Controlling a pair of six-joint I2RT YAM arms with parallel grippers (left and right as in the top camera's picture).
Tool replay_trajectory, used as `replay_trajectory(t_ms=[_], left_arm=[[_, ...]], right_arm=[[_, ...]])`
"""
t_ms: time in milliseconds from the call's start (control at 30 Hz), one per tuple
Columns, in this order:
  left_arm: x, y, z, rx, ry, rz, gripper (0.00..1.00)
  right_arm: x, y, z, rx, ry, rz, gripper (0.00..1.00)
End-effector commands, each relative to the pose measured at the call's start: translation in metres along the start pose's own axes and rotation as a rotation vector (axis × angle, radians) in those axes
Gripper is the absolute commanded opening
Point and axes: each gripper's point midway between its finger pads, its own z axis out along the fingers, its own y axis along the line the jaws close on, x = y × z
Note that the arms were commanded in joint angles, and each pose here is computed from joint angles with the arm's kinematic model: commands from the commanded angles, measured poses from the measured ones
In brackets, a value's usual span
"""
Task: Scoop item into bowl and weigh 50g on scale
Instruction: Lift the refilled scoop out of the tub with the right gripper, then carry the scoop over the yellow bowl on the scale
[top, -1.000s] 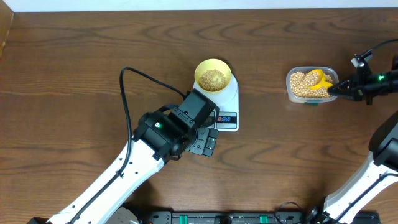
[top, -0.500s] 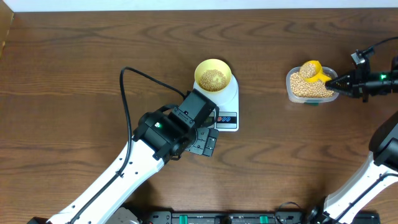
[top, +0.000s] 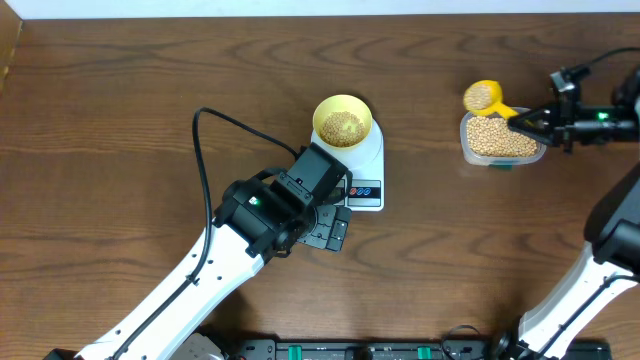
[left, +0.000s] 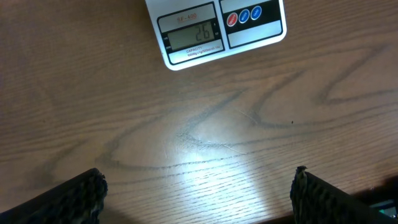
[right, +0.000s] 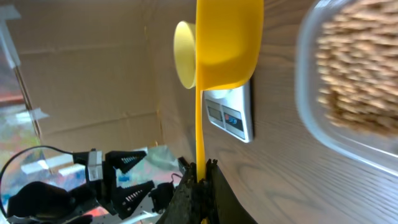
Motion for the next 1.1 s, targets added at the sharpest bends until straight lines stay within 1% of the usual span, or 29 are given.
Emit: replay_trajectory(t_ms=[0, 333, 500, 933, 1067], left_arm=[[-0.004, 0.002, -0.002, -0.011, -0.009, 0.006, 0.97], [-0.004, 0.002, -0.002, -0.011, -0.009, 0.006, 0.97], [-0.004, 0.002, -0.002, -0.011, -0.009, 0.006, 0.97], [-0.004, 0.002, -0.002, -0.011, -0.009, 0.006, 0.97], [-0.004, 0.002, -0.002, -0.011, -0.009, 0.006, 0.97]], right_arm=[[-0.001, 0.016, 0.023, -0.068, 0.024, -0.033, 0.01], [0.020, 0.048, 0.084, -0.106, 0.173, -0.124, 0.01], [0.029, 0.064, 0.109, -0.141, 0.222, -0.162, 0.01], [0.048, 0.087, 0.150, -0.150, 0.320, -0.265, 0.01], [0.044, 0.089, 0.158, -0.082, 0.337, -0.302, 0.01]])
